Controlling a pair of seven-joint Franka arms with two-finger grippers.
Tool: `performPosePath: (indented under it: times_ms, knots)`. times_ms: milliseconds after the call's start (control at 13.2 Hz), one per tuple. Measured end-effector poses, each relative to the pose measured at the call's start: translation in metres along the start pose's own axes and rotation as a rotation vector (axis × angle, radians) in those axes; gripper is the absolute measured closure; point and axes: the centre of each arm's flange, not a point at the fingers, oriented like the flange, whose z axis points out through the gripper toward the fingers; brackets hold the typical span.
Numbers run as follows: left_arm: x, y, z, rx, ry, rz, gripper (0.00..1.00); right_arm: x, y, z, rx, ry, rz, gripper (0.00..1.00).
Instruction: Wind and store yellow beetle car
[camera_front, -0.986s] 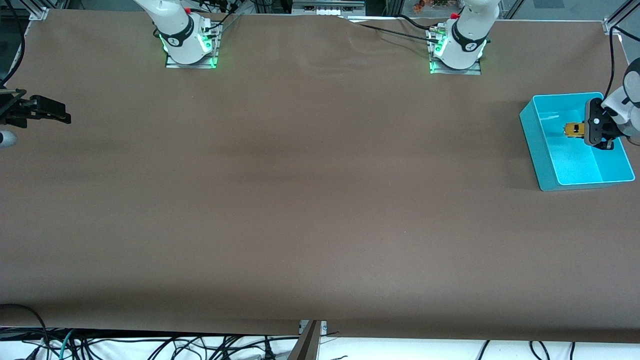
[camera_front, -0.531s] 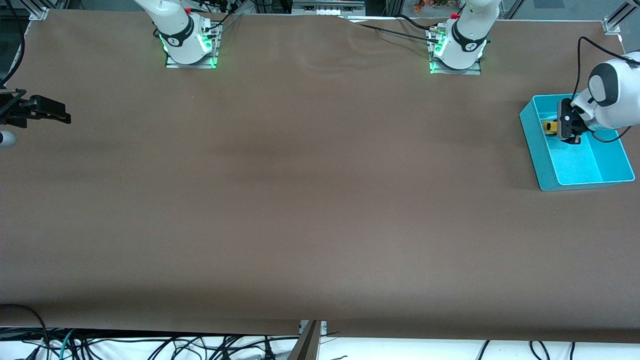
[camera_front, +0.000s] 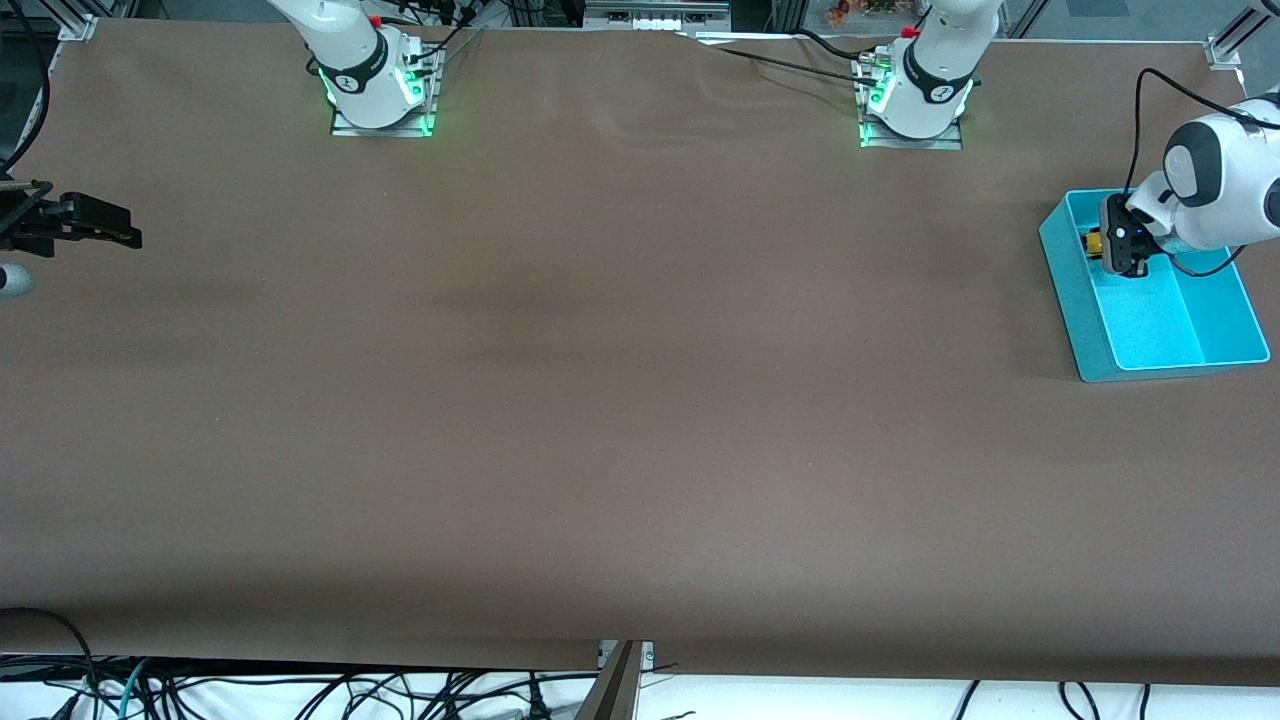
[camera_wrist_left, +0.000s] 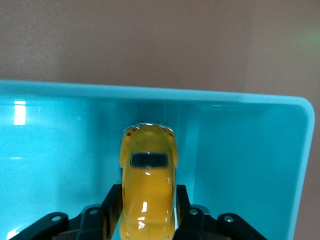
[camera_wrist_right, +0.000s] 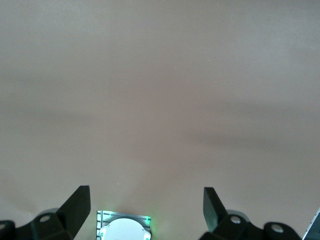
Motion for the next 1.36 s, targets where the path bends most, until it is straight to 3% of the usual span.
performPosePath:
  times_ms: [303,379,682,1061,1213,1365]
  knots:
    - [0.006,-0.004,-0.013,0.022,-0.017,0.008,0.04,0.0,0.0,0.0,0.0,-0.001,0.0,0.0]
    - [0.01,-0.007,-0.019,0.032,-0.025,0.013,0.0,0.0,0.0,0.0,0.0,-0.001,0.0,0.0]
    - [0.022,-0.026,-0.079,0.14,0.006,-0.054,0.0,0.001,0.001,0.001,0.0,-0.001,0.001,0.0]
    - [0.055,-0.055,-0.207,0.189,-0.027,-0.072,0.0,0.001,0.001,0.001,0.001,-0.002,0.002,0.0]
    - [0.079,-0.056,-0.257,0.219,-0.038,-0.124,0.0,0.0,0.001,0.001,0.001,-0.002,0.002,0.0]
    - [0.103,-0.052,-0.293,0.236,-0.006,-0.226,0.0,0.0,0.002,0.001,0.001,-0.001,0.002,0.0]
